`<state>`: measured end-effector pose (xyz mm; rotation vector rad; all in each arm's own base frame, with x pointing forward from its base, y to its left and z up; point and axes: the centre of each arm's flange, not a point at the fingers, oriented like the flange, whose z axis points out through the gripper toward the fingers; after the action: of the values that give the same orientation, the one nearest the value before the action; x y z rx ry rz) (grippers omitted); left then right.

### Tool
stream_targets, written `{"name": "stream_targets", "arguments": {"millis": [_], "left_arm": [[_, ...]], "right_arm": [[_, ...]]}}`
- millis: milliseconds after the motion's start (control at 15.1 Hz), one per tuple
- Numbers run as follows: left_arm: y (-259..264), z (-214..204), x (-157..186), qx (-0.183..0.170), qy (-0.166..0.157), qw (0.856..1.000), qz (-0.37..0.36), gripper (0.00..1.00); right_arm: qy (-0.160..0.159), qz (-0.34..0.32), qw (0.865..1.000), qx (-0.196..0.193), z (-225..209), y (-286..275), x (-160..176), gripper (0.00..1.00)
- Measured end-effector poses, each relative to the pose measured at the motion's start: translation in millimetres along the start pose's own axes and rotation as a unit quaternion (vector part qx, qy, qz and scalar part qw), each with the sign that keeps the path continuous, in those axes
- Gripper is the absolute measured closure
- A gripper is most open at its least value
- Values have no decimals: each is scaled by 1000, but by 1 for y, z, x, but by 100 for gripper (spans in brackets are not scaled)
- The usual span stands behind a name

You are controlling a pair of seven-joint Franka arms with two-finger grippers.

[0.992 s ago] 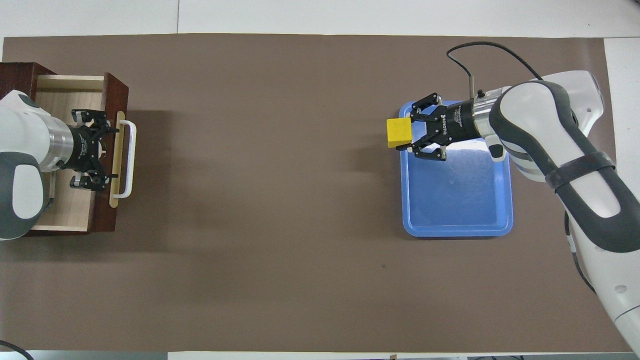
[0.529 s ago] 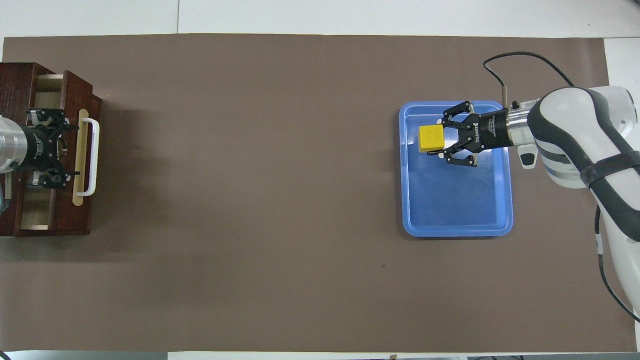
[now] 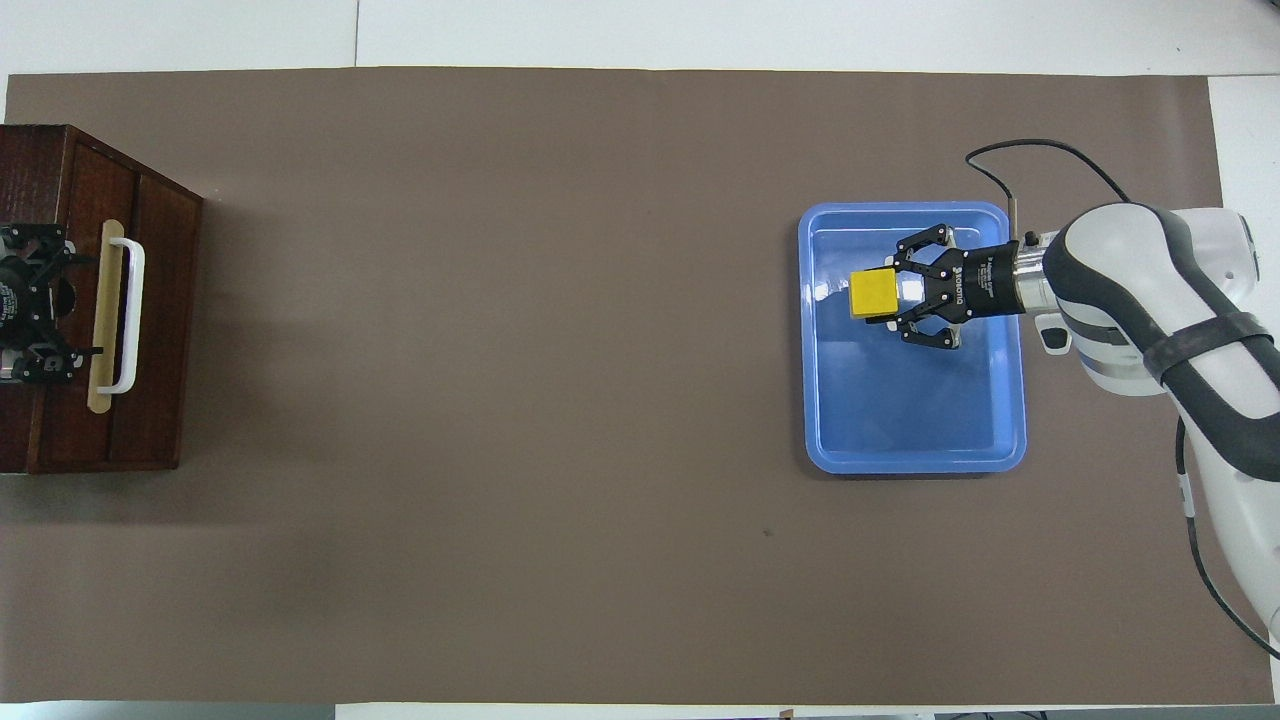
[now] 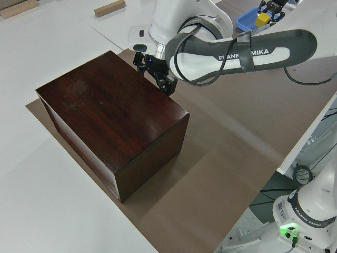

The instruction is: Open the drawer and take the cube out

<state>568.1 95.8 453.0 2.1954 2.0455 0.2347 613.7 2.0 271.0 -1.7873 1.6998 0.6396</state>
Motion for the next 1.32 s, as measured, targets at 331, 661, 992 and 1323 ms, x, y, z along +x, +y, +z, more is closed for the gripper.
{"name": "stream_targets", "arguments": {"millis": [331,661,992,1323], "left_arm": [[18,-47,-17,5,-3,998,62,0],[15,-123,-103,65,-31,968,241,0],[5,-174,-148,101,-76,859,496,0],[5,-155,-153,143,-142,745,637,0]], "right_arm": [[1,-6,1000,9,19,1,16,44],[0,-11,1000,10,21,0,13,44],[0,-16,1000,9,24,-1,9,39],[1,-25,1000,9,27,-5,0,0]]}}
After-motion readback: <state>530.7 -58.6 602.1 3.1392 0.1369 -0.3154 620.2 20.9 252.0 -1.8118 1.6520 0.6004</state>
